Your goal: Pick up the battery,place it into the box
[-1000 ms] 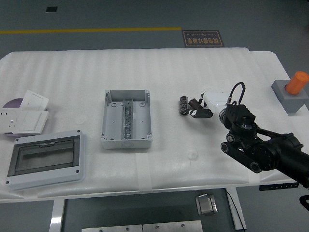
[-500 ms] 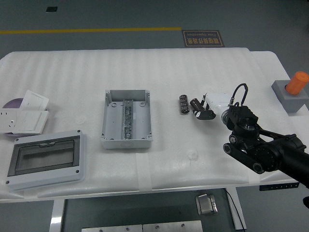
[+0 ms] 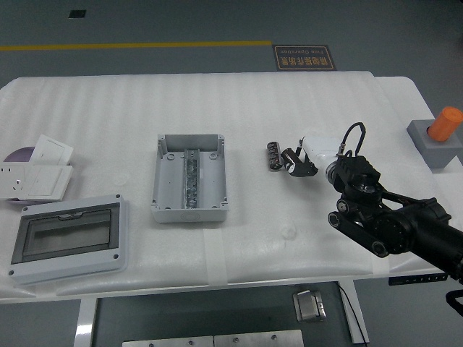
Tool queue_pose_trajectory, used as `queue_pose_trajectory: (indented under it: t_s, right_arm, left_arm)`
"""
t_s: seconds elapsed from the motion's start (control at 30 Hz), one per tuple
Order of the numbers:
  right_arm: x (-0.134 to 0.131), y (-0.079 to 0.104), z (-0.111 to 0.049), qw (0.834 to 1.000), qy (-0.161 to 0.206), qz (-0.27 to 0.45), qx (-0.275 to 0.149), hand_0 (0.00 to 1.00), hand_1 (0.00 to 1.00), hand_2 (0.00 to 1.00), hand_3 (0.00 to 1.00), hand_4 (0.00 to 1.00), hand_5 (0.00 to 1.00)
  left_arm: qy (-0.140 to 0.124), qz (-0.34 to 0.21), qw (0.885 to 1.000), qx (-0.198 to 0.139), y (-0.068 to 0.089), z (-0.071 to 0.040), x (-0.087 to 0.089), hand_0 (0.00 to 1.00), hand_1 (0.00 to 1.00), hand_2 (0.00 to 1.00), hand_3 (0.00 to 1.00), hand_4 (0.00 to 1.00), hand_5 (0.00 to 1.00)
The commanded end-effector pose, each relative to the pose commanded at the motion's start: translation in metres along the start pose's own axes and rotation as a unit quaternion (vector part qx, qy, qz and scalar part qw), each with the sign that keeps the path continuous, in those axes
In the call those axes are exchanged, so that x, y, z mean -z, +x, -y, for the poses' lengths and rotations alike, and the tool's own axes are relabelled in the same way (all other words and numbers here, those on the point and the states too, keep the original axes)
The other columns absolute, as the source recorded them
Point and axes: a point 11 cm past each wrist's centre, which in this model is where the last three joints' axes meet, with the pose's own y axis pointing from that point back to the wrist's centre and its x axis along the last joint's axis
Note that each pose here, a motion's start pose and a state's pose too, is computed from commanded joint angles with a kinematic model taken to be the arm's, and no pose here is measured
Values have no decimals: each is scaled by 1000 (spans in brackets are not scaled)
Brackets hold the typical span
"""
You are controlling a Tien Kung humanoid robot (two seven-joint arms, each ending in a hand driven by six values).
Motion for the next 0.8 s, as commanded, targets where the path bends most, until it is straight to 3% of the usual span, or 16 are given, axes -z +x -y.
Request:
queue_pose_trajectory:
  t_s: [0.63,0.67,0.8]
  right_arm:
    - [-2,-7,-1,1000,0,-3,3,633,580,423,621,662,533]
    - [-2,-7,-1,1000,0,-3,3,607,571,417,629,613,492]
    - [-3,-7,-1,1000,-1,-2,3,607,571,417,629,613,492]
  left_arm:
    - [-2,-2,1000,0,0,0,0,628,652,512,598,629,461]
    - [-2,-3,1000,0,1,0,0,628,651,513,598,609,453]
    - [-3,-3,1000,0,1,0,-2,628,651,513,598,609,453]
